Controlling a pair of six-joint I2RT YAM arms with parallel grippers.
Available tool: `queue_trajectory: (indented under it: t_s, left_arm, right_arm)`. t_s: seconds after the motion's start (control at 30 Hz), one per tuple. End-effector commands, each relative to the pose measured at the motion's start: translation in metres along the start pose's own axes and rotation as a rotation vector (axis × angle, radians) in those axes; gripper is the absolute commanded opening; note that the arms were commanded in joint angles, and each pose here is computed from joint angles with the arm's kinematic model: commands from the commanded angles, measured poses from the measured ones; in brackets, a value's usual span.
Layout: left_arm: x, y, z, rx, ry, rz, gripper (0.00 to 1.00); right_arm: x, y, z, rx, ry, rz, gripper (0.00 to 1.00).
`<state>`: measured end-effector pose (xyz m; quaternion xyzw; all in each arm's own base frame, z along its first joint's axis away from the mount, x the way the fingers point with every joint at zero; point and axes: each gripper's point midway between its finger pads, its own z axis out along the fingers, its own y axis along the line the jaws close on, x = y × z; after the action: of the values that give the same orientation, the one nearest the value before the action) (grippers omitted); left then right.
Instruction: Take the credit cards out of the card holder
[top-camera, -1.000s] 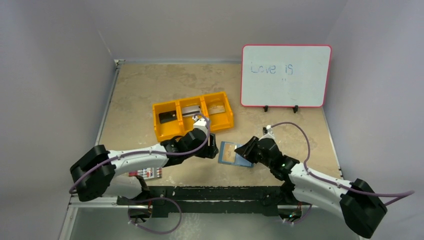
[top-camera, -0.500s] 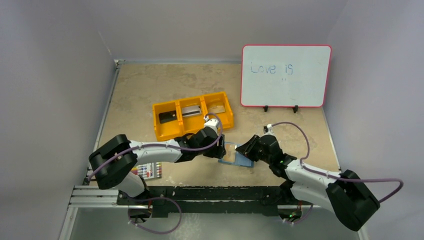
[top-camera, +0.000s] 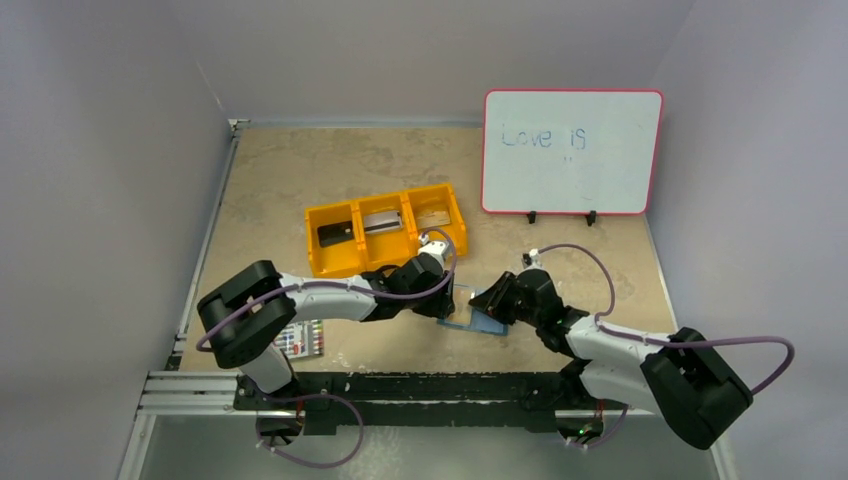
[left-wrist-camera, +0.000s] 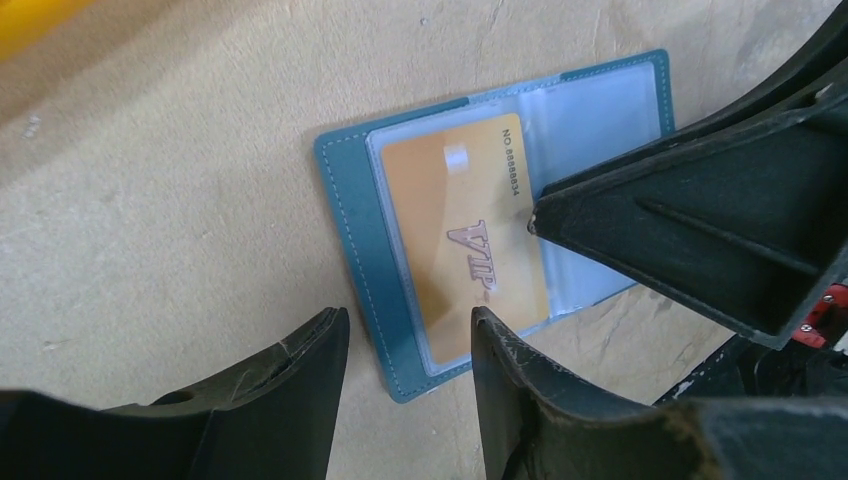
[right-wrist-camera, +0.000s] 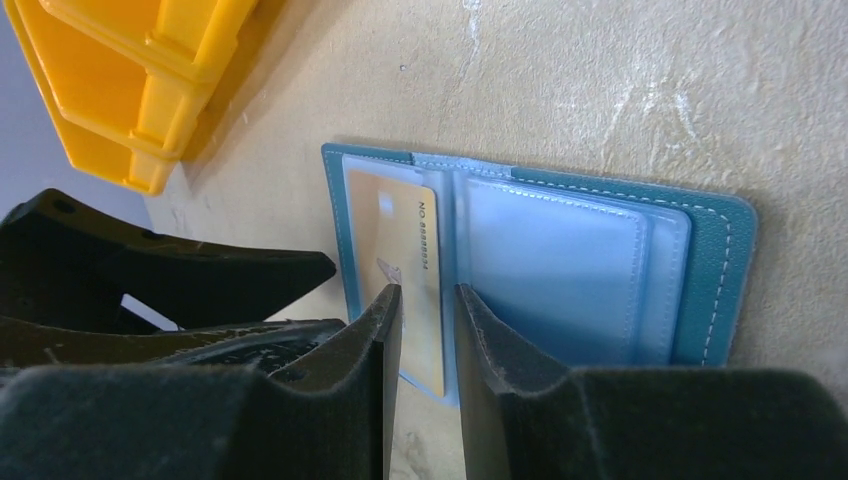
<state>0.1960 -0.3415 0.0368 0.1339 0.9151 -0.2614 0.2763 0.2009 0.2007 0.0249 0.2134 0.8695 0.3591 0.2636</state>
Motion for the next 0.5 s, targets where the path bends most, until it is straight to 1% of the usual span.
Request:
queue_trajectory:
  t_s: [0.0,0.07,0.17,0.23,0.37,0.47]
  left_arm:
    - [-0.009,-0.026,0.006,0.083,-0.010,0.025,0.47]
    - [-0.003,-0.026,0.011,0.077,0.015,0.045,0.44]
    - [0.010,-0.015,0.020,0.013,0.071,0.083,0.35]
    - [0.017,-0.013,0.023,0.005,0.087,0.091,0.29]
    - [0.026,-0.011,0.026,-0.003,0.102,0.094,0.25]
    - [0.032,-0.013,0.028,0.004,0.115,0.098,0.22]
  right_arm:
    - [0.002,-0.003,0.002,-0.004,0.011,-0.016,0.28]
    - [0.004,-0.005,0.004,-0.003,0.014,-0.003,0.27]
    - [0.004,-0.006,0.005,-0.013,0.008,0.021,0.25]
    - [0.004,-0.006,0.006,-0.015,0.005,0.024,0.24]
    - [0.005,-0.005,0.006,-0.020,0.014,0.021,0.23]
    - [0.006,-0.007,0.005,-0.027,0.005,0.045,0.18]
